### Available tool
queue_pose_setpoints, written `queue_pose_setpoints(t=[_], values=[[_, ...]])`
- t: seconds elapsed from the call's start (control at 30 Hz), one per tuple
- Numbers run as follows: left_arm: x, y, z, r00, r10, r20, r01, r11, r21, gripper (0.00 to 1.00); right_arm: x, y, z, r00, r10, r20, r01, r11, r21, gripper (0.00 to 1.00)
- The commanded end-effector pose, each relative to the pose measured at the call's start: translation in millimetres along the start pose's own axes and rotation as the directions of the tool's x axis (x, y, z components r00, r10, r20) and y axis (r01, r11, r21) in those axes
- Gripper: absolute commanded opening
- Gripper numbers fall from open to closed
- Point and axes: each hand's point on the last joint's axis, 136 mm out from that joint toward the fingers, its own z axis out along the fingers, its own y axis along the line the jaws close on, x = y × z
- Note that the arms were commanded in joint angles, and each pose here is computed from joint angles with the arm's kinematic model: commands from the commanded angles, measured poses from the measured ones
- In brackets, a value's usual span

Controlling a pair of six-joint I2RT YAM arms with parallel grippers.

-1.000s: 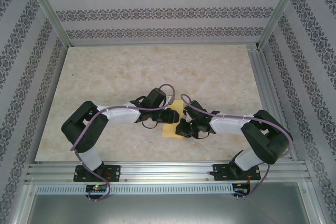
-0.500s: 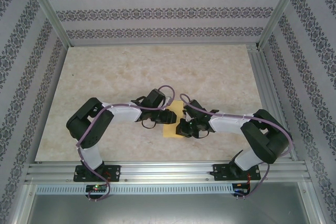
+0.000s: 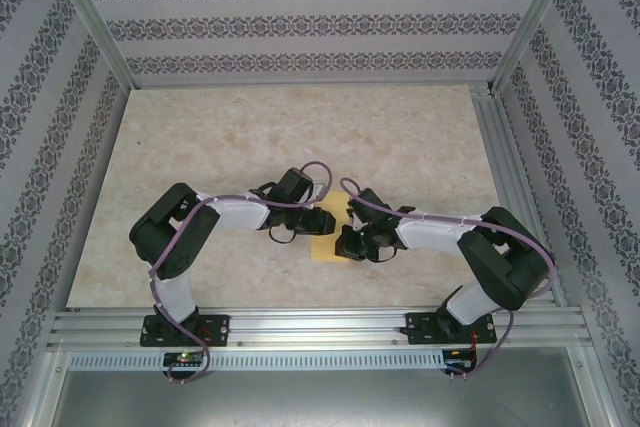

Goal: Fold a paper plane with a square sheet of paper (fold left side to right side)
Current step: First fold the square sheet of paper in half at the center of the table.

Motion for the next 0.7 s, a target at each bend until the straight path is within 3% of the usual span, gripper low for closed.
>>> queue_pose_setpoints(t=[0.0,0.67], values=[[-20,30,2,0.999,0.010,0.043,-0.006,0.996,-0.092,0.39,20,-48,6,0.998,0.044,-0.048,-0.034,0.980,0.195,0.09],[-76,35,1,0.995,0.032,0.099,-0.022,0.995,-0.102,0.42,20,-48,5,0.998,0.034,-0.051,-0.023,0.978,0.208,0.10]])
